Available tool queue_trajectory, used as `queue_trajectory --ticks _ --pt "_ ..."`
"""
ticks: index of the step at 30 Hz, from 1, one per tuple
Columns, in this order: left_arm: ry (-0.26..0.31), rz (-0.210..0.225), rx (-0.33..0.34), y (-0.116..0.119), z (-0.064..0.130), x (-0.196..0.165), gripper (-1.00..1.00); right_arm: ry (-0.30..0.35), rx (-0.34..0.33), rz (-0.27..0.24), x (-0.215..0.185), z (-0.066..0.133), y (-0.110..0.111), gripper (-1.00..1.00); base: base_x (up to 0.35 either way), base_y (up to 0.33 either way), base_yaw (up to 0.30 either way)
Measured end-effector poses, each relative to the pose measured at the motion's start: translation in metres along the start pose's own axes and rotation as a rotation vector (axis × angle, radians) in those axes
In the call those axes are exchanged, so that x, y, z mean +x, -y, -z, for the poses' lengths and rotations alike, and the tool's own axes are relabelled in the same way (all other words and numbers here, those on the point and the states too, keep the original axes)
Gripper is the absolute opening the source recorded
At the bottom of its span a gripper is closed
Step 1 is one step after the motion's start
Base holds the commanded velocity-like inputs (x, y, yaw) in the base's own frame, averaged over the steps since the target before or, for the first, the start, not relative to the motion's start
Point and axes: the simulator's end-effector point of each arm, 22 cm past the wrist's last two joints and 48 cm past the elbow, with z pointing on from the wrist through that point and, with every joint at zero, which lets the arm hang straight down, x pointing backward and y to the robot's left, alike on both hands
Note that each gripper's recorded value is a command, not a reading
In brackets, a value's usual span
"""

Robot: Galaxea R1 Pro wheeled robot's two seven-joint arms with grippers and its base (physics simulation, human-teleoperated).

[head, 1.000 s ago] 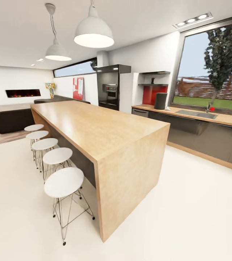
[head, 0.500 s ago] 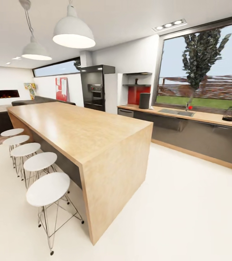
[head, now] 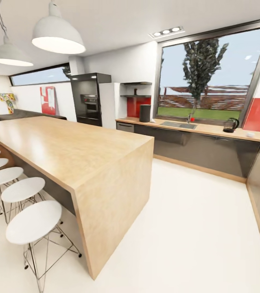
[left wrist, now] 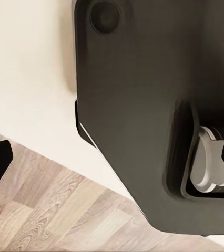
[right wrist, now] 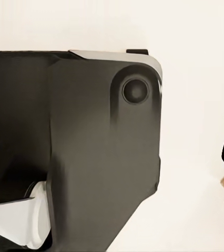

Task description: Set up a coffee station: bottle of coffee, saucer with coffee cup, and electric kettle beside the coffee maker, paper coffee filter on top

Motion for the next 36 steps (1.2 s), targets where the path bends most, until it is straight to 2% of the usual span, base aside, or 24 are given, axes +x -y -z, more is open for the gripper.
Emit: queue_trajectory --ticks 25,36 --pt "0.002 0.001 -0.001 0.000 0.018 0.010 1.00 0.000 0.000 0.000 0.008 0.019 -0.001 1.00 0.000 0.000 -0.267" --pt "0.002 0.002 -0.001 0.000 0.018 0.010 1.00 0.000 0.000 0.000 0.008 0.019 -0.001 1.00 0.000 0.000 -0.267"
